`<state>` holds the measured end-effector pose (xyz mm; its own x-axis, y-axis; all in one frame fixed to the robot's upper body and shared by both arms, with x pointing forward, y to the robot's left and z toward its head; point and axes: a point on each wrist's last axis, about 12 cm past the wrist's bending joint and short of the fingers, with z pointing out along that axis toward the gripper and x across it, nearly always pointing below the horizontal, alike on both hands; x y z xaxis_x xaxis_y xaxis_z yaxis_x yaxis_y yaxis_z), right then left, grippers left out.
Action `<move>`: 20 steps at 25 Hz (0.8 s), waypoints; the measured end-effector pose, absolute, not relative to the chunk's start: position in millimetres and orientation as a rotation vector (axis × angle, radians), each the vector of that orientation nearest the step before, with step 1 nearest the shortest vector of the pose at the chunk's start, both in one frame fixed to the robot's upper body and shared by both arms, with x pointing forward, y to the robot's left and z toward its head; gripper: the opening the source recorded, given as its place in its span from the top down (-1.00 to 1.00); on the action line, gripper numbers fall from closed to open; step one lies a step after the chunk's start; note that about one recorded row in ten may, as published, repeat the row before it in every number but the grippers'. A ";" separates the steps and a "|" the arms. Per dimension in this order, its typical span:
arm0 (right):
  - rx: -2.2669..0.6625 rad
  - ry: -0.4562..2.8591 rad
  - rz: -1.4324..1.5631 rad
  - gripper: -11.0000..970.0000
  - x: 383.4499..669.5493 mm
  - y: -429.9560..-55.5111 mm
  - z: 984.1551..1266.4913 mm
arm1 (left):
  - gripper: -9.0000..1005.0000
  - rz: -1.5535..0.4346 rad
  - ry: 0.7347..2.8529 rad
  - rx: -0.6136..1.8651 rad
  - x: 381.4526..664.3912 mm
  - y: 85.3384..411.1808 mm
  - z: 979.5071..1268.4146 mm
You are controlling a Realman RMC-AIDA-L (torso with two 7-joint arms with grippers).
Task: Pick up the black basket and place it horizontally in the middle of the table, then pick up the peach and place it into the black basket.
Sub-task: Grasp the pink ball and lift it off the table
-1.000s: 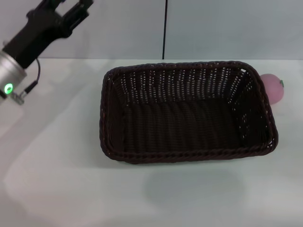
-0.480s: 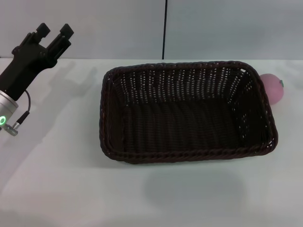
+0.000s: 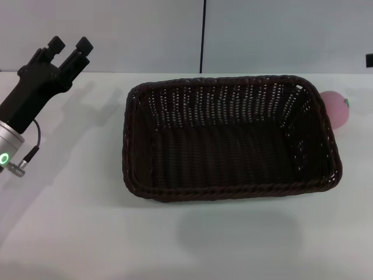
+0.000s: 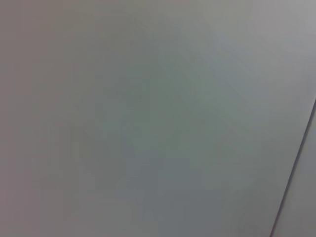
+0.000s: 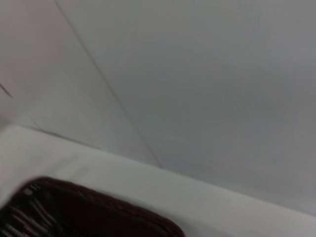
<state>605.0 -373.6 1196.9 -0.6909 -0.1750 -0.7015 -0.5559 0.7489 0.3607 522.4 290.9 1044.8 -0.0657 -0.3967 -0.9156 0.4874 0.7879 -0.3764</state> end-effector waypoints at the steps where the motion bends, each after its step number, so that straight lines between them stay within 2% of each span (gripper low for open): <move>1: -0.551 2.307 0.723 -0.09 607.1 -373.1 1196.8 | -0.56 -0.726 1.468 0.076 522.1 291.0 1044.5; 5: -0.598 2.388 0.640 -0.10 614.1 -367.1 1193.5 | -0.56 -0.732 1.476 0.064 520.1 290.7 1042.3; 11: -0.621 2.438 0.557 -0.45 620.9 -356.8 1184.1 | -0.56 -0.737 1.486 0.052 517.9 290.4 1039.8; 20: -0.690 2.492 0.492 -0.44 631.2 -331.9 1157.3 | -0.55 -0.746 1.497 0.036 515.7 289.7 1037.1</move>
